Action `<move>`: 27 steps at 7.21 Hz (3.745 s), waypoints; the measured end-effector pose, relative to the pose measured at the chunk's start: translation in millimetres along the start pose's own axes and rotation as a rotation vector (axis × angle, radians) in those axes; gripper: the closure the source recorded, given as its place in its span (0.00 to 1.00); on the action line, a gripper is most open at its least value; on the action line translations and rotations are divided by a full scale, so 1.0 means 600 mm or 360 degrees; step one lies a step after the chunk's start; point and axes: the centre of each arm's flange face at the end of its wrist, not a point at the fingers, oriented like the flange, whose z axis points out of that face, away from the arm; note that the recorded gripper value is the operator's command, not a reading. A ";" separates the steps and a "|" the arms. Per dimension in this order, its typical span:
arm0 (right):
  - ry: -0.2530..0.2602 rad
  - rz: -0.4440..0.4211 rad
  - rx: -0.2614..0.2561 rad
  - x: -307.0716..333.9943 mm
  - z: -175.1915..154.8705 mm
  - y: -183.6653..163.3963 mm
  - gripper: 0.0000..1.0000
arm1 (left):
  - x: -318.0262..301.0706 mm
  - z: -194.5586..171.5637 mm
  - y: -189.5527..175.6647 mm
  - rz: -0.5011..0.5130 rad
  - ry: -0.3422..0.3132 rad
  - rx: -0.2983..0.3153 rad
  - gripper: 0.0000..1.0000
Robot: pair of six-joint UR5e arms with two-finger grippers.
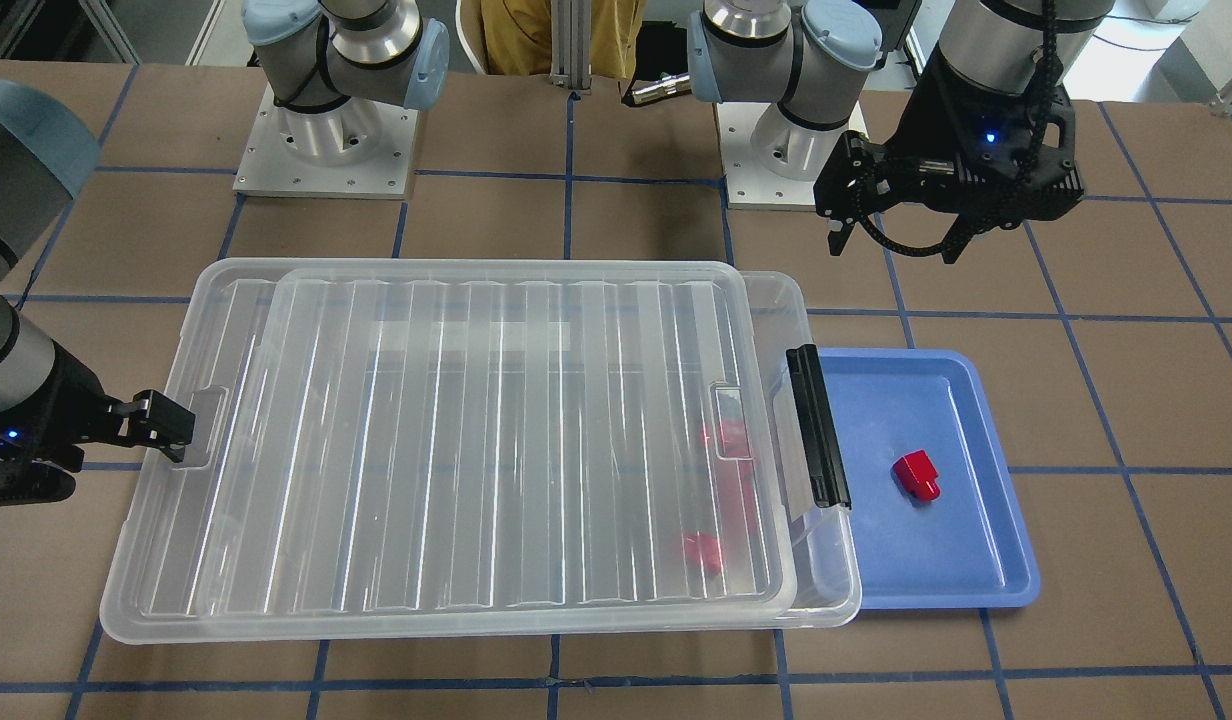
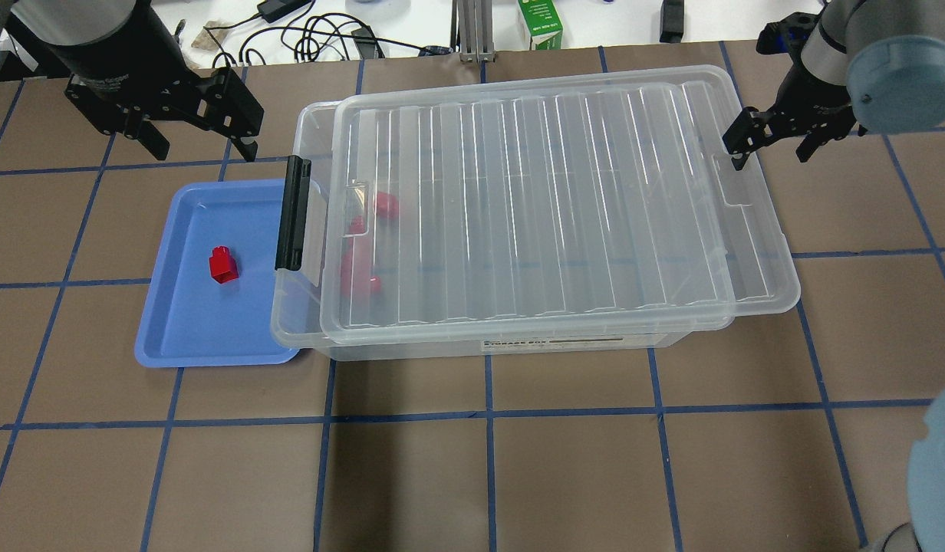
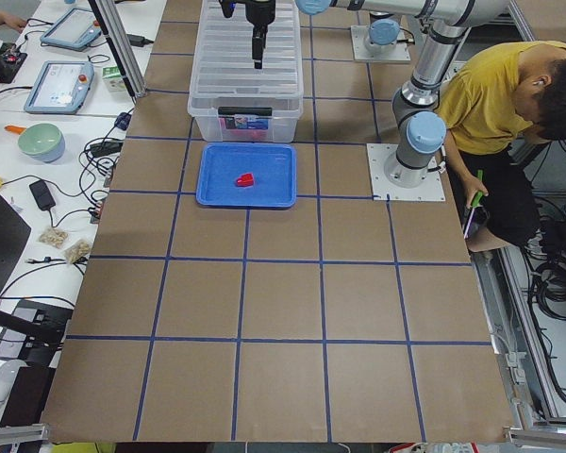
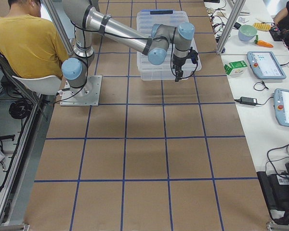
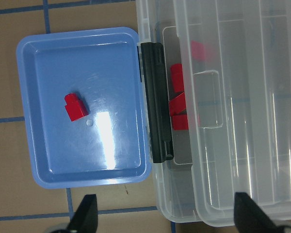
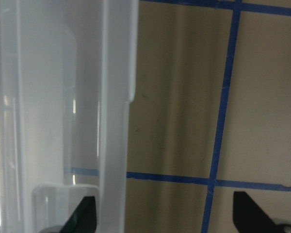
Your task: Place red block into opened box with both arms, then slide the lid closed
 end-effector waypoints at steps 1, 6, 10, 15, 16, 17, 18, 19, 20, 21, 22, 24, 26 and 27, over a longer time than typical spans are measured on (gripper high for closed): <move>0.0001 0.0002 0.0005 0.008 -0.001 0.000 0.00 | 0.000 0.001 0.000 0.0000 0.0001 -0.0001 0.00; 0.0014 0.0047 0.0035 0.069 -0.008 0.006 0.00 | -0.008 0.018 -0.008 0.0004 0.0005 -0.0029 0.00; 0.0019 0.0119 0.0039 0.136 -0.008 0.022 0.00 | -0.186 0.166 -0.030 -0.0242 0.0053 -0.0174 0.00; 0.0032 0.0190 0.0056 0.185 -0.010 0.035 0.00 | -0.312 0.426 -0.045 -0.0425 0.0195 -0.0132 0.00; 0.0035 0.0196 0.0055 0.189 -0.010 0.036 0.00 | -0.317 0.459 -0.047 -0.0451 0.0231 -0.0160 0.00; 0.0036 0.0208 0.0054 0.197 -0.010 0.039 0.00 | -0.316 0.487 -0.046 -0.0461 0.0249 -0.0184 0.00; 0.0033 0.0222 0.0053 0.208 -0.010 0.043 0.00 | -0.314 0.511 -0.047 -0.0459 0.0248 -0.0179 0.00; 0.0031 0.0224 0.0052 0.214 -0.009 0.046 0.00 | -0.314 0.533 -0.046 -0.0454 0.0241 -0.0170 0.00; 0.0029 0.0225 0.0051 0.216 -0.009 0.048 0.00 | -0.316 0.551 -0.041 -0.0462 0.0238 -0.0184 0.00; 0.0028 0.0226 0.0051 0.217 -0.009 0.048 0.00 | -0.316 0.567 -0.037 -0.0506 0.0240 -0.0208 0.09; 0.0029 0.0228 0.0055 0.217 -0.012 0.049 0.00 | -0.316 0.579 -0.038 -0.0557 0.0240 -0.0223 0.25; 0.0044 0.0231 0.0094 0.212 -0.039 0.050 0.00 | -0.321 0.583 -0.053 -0.0578 0.0222 -0.0182 0.78; 0.0032 0.0223 0.0186 0.185 -0.136 0.059 0.00 | -0.322 0.582 -0.059 -0.0543 0.0214 -0.0159 0.96; 0.0015 0.0229 0.0200 0.163 -0.204 0.083 0.00 | -0.323 0.581 -0.061 -0.0536 0.0213 -0.0152 0.97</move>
